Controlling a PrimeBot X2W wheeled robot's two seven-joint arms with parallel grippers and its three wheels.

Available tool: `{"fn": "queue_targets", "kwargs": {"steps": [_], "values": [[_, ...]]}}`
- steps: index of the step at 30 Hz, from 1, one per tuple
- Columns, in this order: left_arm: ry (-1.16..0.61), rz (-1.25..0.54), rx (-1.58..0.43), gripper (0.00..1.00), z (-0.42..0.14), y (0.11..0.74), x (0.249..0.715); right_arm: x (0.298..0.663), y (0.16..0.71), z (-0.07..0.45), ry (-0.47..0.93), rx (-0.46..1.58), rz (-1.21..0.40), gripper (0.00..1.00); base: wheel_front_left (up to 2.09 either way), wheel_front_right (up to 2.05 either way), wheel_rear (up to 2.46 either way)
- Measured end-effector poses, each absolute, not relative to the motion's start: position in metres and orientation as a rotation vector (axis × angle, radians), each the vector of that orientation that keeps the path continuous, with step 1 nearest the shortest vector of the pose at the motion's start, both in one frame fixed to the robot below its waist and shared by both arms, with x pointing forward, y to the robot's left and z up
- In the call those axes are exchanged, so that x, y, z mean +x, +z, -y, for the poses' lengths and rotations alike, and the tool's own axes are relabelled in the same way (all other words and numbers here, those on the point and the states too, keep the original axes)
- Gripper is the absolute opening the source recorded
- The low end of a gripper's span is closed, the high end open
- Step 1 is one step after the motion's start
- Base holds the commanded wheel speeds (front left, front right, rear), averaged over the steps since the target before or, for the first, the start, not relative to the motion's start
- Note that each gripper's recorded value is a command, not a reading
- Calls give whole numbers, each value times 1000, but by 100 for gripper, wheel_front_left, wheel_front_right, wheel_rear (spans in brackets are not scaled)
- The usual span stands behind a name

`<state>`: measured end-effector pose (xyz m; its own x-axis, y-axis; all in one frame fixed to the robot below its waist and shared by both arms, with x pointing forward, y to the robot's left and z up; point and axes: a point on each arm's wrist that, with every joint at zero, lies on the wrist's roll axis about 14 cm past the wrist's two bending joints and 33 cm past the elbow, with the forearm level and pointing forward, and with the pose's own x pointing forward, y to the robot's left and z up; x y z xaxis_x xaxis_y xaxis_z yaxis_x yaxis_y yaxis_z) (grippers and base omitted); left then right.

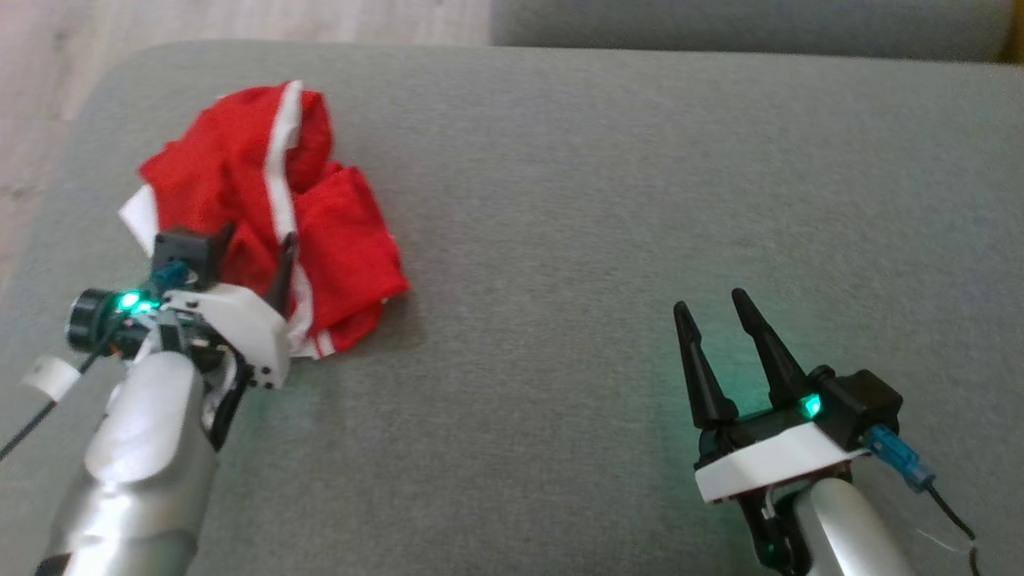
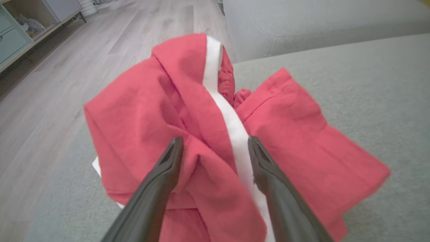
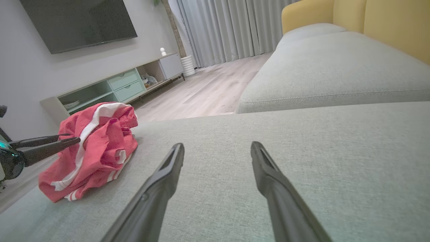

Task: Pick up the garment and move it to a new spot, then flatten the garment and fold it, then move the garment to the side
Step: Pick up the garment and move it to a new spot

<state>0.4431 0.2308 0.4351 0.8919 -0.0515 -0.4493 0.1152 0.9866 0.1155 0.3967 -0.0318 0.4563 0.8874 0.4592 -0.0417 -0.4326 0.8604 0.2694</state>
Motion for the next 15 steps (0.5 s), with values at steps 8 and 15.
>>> {"fn": "queue_targets", "kwargs": {"steps": [8, 15], "values": [[-62, -581, 154, 0, -237, 404, 449, 400, 454, 54, 401, 252, -104, 100, 0, 0, 0], [-68, -362, 87, 0, -228, 444, 463, 399, 465, 58, 394, 246, -74, 100, 0, 0, 0]]}}
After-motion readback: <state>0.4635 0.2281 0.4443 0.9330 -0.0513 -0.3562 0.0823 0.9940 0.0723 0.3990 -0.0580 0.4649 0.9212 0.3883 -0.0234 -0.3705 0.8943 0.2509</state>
